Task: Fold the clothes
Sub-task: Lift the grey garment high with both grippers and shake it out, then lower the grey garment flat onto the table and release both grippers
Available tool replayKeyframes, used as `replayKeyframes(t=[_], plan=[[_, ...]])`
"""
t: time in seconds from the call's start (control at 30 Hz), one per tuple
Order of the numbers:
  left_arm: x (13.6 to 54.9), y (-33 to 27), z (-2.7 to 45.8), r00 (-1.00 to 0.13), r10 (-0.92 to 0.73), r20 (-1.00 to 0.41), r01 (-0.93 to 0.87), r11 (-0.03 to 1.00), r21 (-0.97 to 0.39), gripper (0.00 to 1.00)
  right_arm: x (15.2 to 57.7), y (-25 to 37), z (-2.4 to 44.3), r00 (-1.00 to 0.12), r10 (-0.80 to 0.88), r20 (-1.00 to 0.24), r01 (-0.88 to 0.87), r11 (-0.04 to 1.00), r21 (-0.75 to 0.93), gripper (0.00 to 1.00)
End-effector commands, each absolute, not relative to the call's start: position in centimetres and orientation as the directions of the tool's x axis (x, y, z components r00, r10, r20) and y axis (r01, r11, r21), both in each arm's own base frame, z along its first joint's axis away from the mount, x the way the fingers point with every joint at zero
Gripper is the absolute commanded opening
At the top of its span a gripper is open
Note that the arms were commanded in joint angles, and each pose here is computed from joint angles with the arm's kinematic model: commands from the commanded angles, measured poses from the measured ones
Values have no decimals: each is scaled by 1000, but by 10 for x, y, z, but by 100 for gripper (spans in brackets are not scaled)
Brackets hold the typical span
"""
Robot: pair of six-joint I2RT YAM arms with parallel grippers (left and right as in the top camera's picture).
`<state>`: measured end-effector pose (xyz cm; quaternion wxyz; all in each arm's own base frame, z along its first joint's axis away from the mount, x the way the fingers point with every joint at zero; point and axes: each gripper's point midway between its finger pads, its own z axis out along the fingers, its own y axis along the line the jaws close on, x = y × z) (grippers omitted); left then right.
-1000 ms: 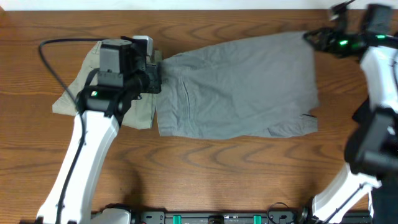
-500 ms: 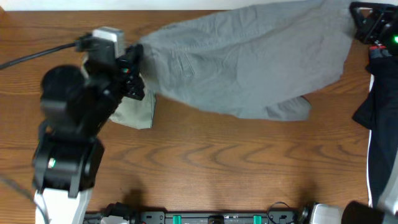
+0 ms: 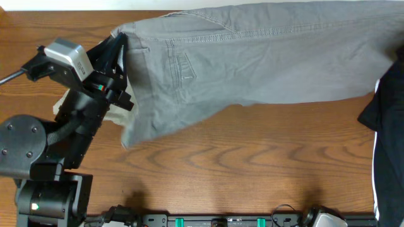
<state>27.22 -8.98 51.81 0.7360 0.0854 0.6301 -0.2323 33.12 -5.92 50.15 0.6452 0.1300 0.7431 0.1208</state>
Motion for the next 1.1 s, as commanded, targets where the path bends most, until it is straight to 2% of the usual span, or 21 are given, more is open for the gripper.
replayKeyframes(t=[0.0, 0.33, 0.7, 0.87, 1.07], plan=[[247, -84, 559, 180, -270, -946, 460, 873, -161, 6, 307, -75, 524, -33, 346, -938, 128, 932, 339, 1], [193, -81, 625, 302, -286, -909, 501, 859, -104, 7, 247, -59, 577, 113, 286, -952, 118, 947, 298, 1], [155, -82, 671, 420, -332, -845, 558, 829, -48, 6, 193, -70, 626, 259, 198, -945, 270, 925, 267, 1], [177, -87, 667, 337, -404, -851, 598, 789, -138, 6, 188, -73, 630, 273, 189, -943, 291, 918, 269, 1], [250, -98, 612, 109, -362, -926, 544, 801, -249, 6, 216, -86, 596, 127, 208, -970, 337, 910, 240, 1]])
